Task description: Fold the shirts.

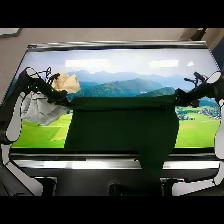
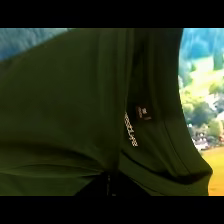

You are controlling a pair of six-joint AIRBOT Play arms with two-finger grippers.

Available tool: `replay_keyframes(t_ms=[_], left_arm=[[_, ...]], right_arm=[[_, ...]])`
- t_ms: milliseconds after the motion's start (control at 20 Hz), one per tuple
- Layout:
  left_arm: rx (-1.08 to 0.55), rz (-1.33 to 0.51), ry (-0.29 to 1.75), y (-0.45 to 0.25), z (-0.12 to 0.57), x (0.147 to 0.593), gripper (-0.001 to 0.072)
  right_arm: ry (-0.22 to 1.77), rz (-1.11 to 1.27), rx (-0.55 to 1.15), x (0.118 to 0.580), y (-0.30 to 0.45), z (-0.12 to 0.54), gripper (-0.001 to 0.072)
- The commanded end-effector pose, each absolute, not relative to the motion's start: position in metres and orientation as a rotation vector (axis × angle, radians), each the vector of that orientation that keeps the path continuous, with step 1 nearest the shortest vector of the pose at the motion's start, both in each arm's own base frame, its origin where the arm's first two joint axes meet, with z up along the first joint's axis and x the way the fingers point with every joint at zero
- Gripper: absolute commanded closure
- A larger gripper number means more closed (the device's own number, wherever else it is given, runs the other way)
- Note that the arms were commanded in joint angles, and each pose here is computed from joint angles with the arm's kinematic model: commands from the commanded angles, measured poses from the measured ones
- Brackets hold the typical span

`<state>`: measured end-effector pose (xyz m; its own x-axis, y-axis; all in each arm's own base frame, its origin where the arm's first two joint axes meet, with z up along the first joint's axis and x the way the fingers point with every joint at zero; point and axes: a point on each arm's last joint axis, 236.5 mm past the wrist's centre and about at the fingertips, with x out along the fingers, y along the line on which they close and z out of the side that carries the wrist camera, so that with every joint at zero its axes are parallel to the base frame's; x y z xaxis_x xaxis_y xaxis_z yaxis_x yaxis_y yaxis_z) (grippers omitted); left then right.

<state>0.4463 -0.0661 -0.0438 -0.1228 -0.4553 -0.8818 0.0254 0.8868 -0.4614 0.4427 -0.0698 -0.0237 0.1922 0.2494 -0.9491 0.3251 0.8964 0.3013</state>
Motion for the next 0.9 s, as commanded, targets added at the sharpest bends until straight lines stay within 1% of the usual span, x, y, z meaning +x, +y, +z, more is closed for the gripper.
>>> replay_keyframes(t_ms=[0, 100, 200, 350, 550, 800, 850], left_arm=[[-0.334, -0.419, 1.796, -0.069, -0.049, 0.418, 0.0678], [-0.335, -0.436, 1.886, -0.073, -0.054, 0.399, 0.0678], [-0.339, -0.442, 1.929, -0.075, -0.059, 0.389, 0.0679], [-0.346, -0.443, 1.958, -0.077, -0.068, 0.384, 0.0679], [-0.338, -0.463, 1.968, -0.077, -0.071, 0.382, 0.0679], [-0.339, -0.470, 1.980, -0.077, -0.077, 0.381, 0.0677], [-0.340, -0.470, 1.982, -0.077, -0.078, 0.380, 0.0660]], right_arm=[[1.489, -0.068, 0.510, 0.425, -0.068, -0.044, 0.0674], [1.495, -0.070, 0.509, 0.424, -0.068, -0.046, 0.0673], [1.525, -0.065, 0.510, 0.417, -0.066, -0.046, 0.0673], [1.606, -0.075, 0.511, 0.398, -0.064, -0.049, 0.0673], [1.699, -0.121, 0.526, 0.370, -0.063, -0.076, 0.0673], [1.675, -0.119, 0.543, 0.375, -0.061, -0.081, 0.0672], [1.671, -0.119, 0.551, 0.376, -0.060, -0.080, 0.0656]])
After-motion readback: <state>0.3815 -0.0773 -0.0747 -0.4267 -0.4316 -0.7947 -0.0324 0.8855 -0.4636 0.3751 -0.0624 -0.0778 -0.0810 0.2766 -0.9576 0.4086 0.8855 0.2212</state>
